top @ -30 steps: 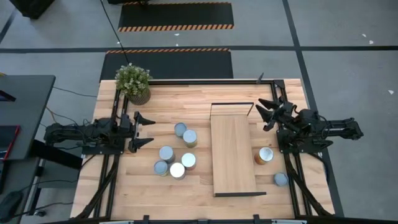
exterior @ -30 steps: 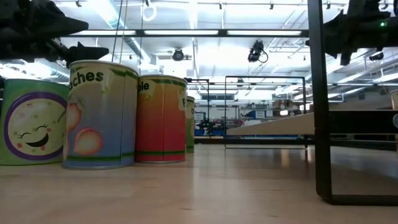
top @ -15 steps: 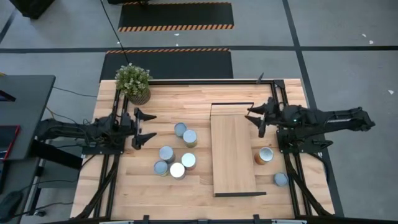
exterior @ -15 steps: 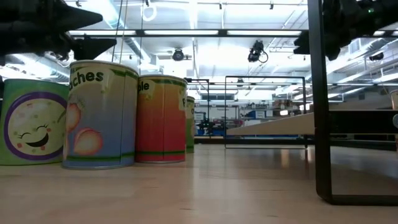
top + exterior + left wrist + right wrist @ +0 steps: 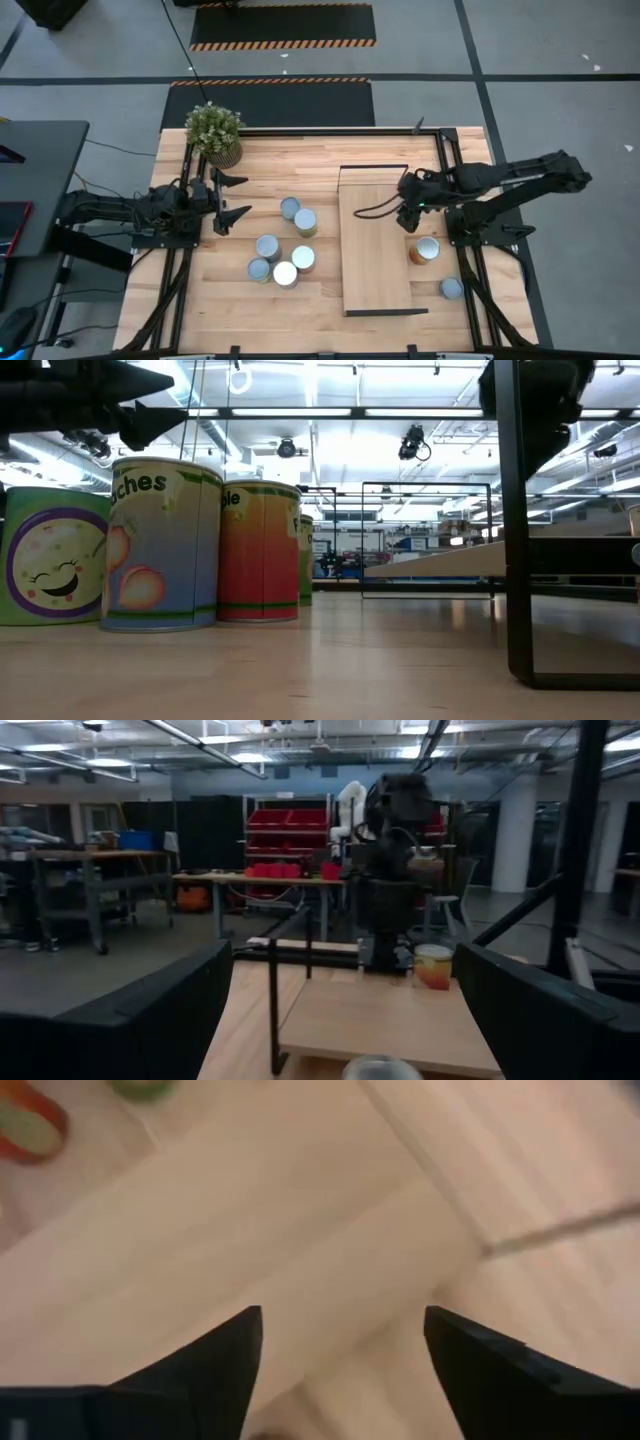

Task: Pick and place cans onto a shelf
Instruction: Put the canned corn can on the shelf

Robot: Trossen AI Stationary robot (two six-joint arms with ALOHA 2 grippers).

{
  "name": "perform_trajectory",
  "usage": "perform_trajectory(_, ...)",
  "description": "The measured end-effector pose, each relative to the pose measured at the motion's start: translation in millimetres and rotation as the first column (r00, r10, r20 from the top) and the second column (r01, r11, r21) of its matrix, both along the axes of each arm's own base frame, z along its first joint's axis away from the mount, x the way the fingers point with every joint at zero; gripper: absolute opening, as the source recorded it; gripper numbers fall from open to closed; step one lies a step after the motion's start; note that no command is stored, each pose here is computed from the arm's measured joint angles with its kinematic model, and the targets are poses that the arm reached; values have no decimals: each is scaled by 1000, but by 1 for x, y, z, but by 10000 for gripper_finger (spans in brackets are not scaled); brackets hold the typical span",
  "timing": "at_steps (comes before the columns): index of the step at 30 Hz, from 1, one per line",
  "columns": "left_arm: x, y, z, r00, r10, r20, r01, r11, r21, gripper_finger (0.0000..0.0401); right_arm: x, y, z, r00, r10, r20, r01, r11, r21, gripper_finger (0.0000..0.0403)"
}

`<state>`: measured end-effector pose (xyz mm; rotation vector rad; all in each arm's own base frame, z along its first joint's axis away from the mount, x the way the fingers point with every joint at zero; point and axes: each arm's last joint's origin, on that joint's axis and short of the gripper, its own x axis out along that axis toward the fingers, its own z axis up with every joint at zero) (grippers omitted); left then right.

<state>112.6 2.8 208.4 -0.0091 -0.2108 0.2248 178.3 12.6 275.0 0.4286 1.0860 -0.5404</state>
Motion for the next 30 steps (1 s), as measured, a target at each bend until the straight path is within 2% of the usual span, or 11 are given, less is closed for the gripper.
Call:
perform_trajectory(4, 0, 1, -2, 999, 35, -22, -35, 999, 15, 386, 13, 5, -7, 970, -141, -198, 166, 979, 118, 319)
perform_trajectory(7, 0, 1, -3, 998, 48, -42, -46, 998, 43, 386, 18, 8, -14, 919, -198, -341, 266, 950, 163, 326)
perform_trajectory(10, 0, 1, -3, 997, 58, -48, -54, 995, 83, 386, 22, 12, -22, 879, -227, -418, 339, 916, 216, 327)
perform_trajectory(12, 0, 1, -2, 997, 63, -43, -58, 993, 105, 386, 25, 15, -25, 864, -240, -442, 370, 898, 236, 328)
perform_trajectory(23, 0, 1, 0, 996, 86, -40, -76, 978, 195, 386, 23, 38, -28, 813, -355, -461, 485, 852, 198, 327)
perform_trajectory(30, 0, 1, 0, 995, 86, -41, -77, 977, 198, 386, 20, 49, -28, 791, -405, -458, 532, 826, 188, 327)
